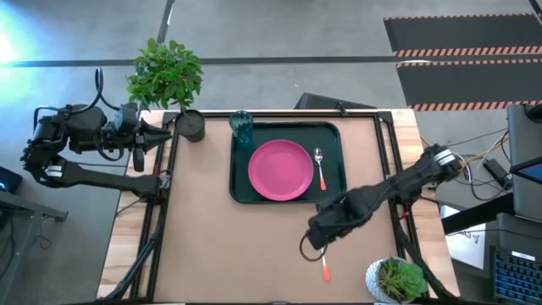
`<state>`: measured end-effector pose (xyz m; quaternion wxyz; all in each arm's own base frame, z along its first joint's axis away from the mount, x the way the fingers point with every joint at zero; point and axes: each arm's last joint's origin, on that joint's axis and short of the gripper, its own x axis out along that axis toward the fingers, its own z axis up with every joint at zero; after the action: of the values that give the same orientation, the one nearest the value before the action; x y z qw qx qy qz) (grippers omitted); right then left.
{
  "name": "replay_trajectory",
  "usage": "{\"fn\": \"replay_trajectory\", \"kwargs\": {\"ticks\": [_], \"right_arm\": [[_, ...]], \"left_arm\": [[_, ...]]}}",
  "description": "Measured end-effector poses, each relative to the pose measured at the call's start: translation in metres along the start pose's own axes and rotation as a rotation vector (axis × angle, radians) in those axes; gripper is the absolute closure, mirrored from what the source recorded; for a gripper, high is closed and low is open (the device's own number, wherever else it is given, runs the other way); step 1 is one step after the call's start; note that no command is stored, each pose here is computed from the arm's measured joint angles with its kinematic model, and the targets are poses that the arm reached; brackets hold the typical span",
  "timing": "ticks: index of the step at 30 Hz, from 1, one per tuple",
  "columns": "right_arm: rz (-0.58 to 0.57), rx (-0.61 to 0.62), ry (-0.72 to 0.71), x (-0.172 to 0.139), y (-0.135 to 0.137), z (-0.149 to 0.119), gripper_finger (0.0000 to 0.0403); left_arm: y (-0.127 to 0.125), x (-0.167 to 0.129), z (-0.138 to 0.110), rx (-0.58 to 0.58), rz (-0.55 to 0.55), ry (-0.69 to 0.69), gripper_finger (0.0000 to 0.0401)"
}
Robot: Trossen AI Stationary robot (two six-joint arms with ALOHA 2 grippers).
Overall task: Pick and place plate/cup/fork/spoon on tray
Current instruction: Put the orange fork on the black tray to the right of the orange spoon
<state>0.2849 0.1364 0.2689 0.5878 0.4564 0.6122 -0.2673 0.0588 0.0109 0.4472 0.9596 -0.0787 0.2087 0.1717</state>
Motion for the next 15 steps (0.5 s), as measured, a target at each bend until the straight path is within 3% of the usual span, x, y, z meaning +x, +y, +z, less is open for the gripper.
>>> {"fn": "replay_trajectory", "kwargs": {"ticks": [8, 15], "right_arm": [[0.002, -0.023, 0.016, 0.044, 0.026, 0.003, 0.0233], [-0.129, -0.030, 0.089, 0.077, 0.025, 0.006, 0.0207]], "left_arm": [[0.000, 0.000, 0.000, 0.000, 0.000, 0.000, 0.0367], [0.000, 0.000, 0.000, 0.000, 0.000, -0.001, 0.0367]]}}
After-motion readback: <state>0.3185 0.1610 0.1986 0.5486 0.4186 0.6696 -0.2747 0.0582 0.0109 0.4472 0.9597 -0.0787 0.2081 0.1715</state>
